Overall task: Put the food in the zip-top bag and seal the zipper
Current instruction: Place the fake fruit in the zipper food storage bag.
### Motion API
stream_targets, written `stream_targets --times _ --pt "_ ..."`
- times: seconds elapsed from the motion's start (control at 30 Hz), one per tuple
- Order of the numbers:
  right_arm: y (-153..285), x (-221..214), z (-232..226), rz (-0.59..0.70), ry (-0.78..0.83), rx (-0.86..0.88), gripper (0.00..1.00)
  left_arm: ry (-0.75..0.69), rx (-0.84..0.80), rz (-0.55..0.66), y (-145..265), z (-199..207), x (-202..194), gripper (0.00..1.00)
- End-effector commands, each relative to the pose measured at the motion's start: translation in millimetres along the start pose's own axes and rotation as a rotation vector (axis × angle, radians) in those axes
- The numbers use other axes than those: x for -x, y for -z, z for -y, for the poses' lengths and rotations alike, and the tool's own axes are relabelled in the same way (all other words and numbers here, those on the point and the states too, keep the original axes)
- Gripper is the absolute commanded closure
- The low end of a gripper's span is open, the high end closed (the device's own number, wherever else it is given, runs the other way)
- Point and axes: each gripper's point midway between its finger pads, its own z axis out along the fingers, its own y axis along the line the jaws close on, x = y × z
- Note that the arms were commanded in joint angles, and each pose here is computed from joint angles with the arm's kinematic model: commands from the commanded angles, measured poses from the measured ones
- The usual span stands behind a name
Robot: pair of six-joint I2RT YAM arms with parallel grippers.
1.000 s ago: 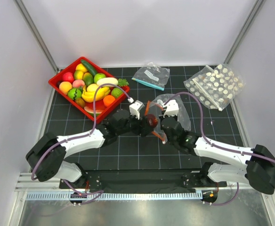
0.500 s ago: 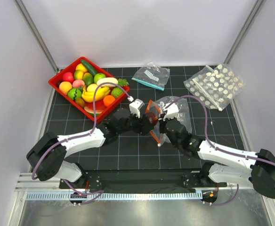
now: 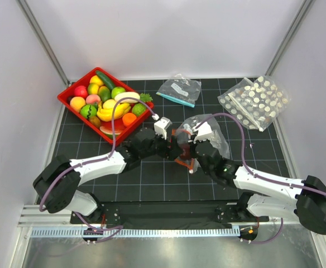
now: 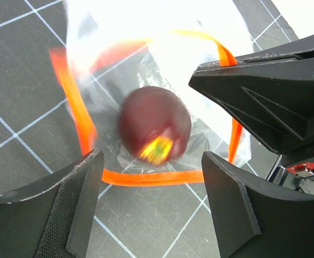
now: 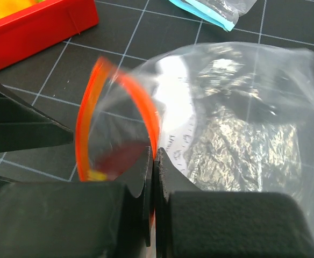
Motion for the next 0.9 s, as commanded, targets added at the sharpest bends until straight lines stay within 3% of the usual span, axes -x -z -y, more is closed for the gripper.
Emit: stream_targets --times 0.0,0.17,0.37,0.53,0.73,0.87 --pt "-0.6 24.1 -2.5 0.061 -0.058 -0.018 0.99 -0.018 -0.019 0.073 0.1 10.3 27.3 0.23" --pt "0.4 24.8 -2.2 0.065 -0.061 -0.015 0.99 -0.014 -0.009 0.063 -2.1 8.3 25.6 0.26" --pt "0.6 25.2 0.9 0.068 -0.064 -0.032 0.99 -0.007 0.142 0.11 9.2 -17.7 31.8 0.22" --pt "0.3 25.8 9.2 0.071 -0.078 -0.082 0.99 0.05 0.474 0.128 28.4 -72.0 32.3 0.24" --pt "0.6 26.0 13.2 0.077 -0.082 -0.106 0.99 0.066 0.308 0.098 12.2 -45.8 25.2 0.28" --pt "0.6 25.3 15.1 0.077 -0.082 -0.117 0.99 0.132 0.236 -0.005 -12.8 -36.5 -3.1 0.3"
